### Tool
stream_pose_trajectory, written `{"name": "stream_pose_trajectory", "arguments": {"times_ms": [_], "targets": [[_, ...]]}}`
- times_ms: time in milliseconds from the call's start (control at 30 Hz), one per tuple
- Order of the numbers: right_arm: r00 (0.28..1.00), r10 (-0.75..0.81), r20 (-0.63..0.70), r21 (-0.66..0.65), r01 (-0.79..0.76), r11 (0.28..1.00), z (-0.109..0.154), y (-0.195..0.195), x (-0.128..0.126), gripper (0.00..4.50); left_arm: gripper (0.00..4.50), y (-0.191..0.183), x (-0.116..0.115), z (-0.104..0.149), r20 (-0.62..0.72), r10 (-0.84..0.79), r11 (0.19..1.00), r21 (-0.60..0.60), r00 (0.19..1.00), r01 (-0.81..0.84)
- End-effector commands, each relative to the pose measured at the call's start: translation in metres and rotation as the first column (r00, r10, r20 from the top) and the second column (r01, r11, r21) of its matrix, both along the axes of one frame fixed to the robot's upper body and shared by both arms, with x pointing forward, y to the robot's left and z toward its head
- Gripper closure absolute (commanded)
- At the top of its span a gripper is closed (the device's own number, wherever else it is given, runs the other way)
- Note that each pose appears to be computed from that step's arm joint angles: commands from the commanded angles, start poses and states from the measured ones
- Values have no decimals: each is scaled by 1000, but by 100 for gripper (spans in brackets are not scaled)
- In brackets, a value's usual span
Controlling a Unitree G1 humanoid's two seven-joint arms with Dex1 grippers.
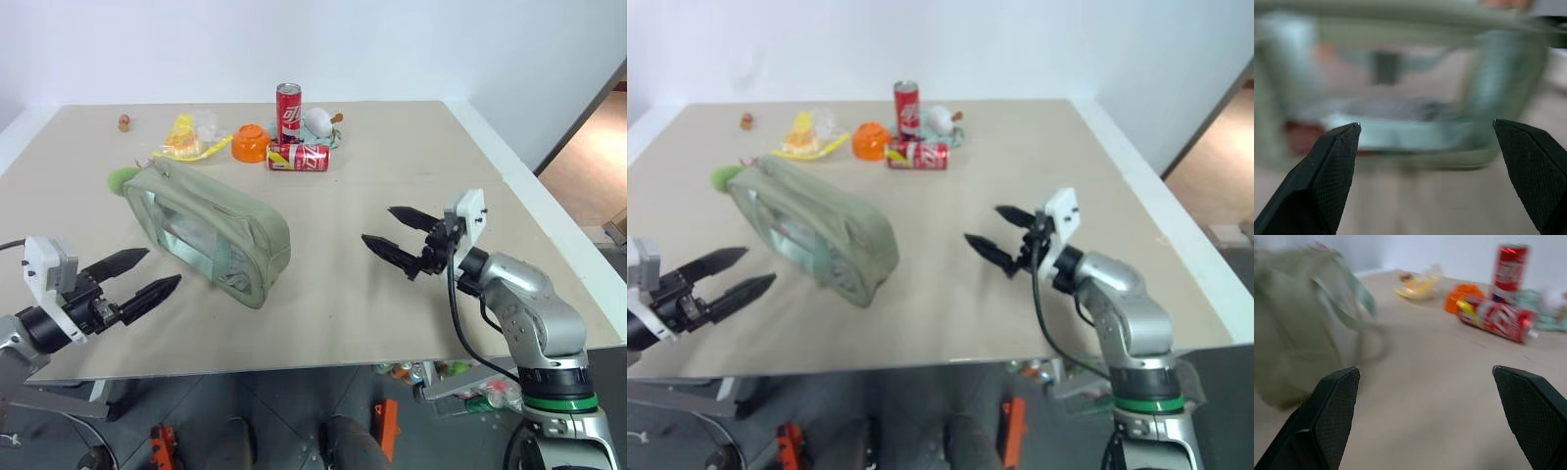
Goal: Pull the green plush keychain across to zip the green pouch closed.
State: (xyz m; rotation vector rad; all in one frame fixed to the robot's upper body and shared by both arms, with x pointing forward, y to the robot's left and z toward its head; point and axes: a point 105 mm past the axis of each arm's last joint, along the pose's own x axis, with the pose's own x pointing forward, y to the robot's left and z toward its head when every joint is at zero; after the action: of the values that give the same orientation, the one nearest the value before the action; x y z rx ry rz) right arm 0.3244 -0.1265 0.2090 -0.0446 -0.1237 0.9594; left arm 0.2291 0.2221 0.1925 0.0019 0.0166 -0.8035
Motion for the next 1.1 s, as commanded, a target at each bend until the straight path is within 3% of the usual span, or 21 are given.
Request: {"name": "stream_pose_trajectory", "arguments": {"times_ms": [33,200,500,533,600,933,967,1100], "targets": [[981,191,23,47,-192,980,29,44,-17,0,2,-16,-13,8,-9,-100,995,12,995,100],[958,285,2,31,-285,958,30,90,-14,0,2,-34,-15,6,-14,-163,987,2,987,163],[961,274,-22,18,-274,962,17,110,11,0,2,-52,-10,9,23,-189,982,10,982,189],[959,284,-24,19,-284,959,17,111,11,41,0,-52,-10,9,26,-188,982,16,982,188],[952,304,-28,20,-304,953,16,113,9,80,0,-52,-8,10,32,-184,983,16,982,183],[918,393,-43,14,-393,919,17,117,-3,424,0,-51,-2,7,42,-169,986,12,985,169],[917,396,-39,15,-396,918,18,118,-3,446,0,-52,-1,7,44,-170,985,11,984,170],[912,411,-13,-3,-411,912,23,118,-5,446,0,-54,2,7,52,-176,984,7,983,175]]}}
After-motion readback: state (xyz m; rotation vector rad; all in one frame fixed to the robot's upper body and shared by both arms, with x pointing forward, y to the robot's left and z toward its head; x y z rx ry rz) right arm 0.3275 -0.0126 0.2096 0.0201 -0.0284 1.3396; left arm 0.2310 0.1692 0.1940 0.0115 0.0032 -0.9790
